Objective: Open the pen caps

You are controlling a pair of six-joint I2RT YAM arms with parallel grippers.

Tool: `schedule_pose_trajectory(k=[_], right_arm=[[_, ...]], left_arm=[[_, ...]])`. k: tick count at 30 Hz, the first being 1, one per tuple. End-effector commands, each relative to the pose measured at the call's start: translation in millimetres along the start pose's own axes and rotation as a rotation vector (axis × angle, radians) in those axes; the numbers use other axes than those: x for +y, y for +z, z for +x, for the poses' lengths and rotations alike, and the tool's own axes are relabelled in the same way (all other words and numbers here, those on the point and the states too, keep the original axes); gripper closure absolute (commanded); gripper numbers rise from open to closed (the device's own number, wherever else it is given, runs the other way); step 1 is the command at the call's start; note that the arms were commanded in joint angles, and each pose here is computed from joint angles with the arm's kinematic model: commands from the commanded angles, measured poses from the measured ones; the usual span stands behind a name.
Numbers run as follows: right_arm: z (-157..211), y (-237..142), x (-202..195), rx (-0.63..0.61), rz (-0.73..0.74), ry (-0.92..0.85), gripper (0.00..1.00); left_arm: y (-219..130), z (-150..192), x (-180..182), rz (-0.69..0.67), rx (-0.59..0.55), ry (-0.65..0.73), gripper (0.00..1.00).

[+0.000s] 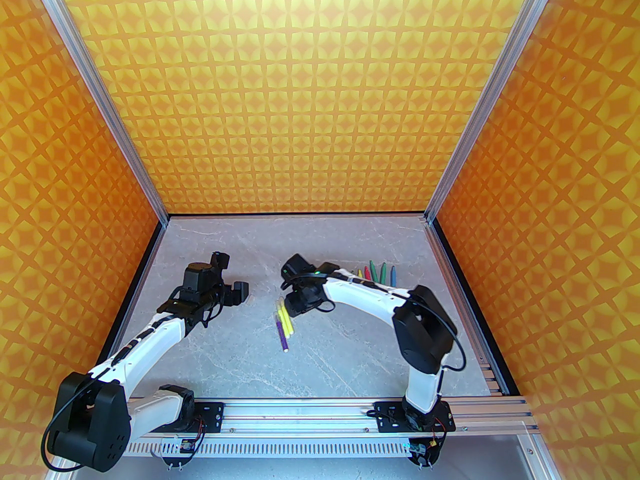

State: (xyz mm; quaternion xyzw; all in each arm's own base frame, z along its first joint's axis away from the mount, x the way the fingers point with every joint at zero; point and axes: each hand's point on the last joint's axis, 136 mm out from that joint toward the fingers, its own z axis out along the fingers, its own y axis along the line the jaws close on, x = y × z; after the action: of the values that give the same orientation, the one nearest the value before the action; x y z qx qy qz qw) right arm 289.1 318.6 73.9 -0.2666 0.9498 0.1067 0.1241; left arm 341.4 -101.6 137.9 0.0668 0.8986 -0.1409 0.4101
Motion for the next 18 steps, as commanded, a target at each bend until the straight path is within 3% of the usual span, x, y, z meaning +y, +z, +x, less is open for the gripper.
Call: schedule_pose_trajectory(k=[1, 18], right_arm=[[0.8, 6.1, 6.9, 0.033, 0.015, 0.031, 0.53], [7.8, 34.8, 15.0, 0.111, 0.028, 0.061, 0.58]], left_arm=[[-2.5, -6.4, 1.9, 0.000, -0.037, 0.023, 0.15], [-9.7, -9.2, 0.3, 0.004, -0.067, 0.026, 0.14]])
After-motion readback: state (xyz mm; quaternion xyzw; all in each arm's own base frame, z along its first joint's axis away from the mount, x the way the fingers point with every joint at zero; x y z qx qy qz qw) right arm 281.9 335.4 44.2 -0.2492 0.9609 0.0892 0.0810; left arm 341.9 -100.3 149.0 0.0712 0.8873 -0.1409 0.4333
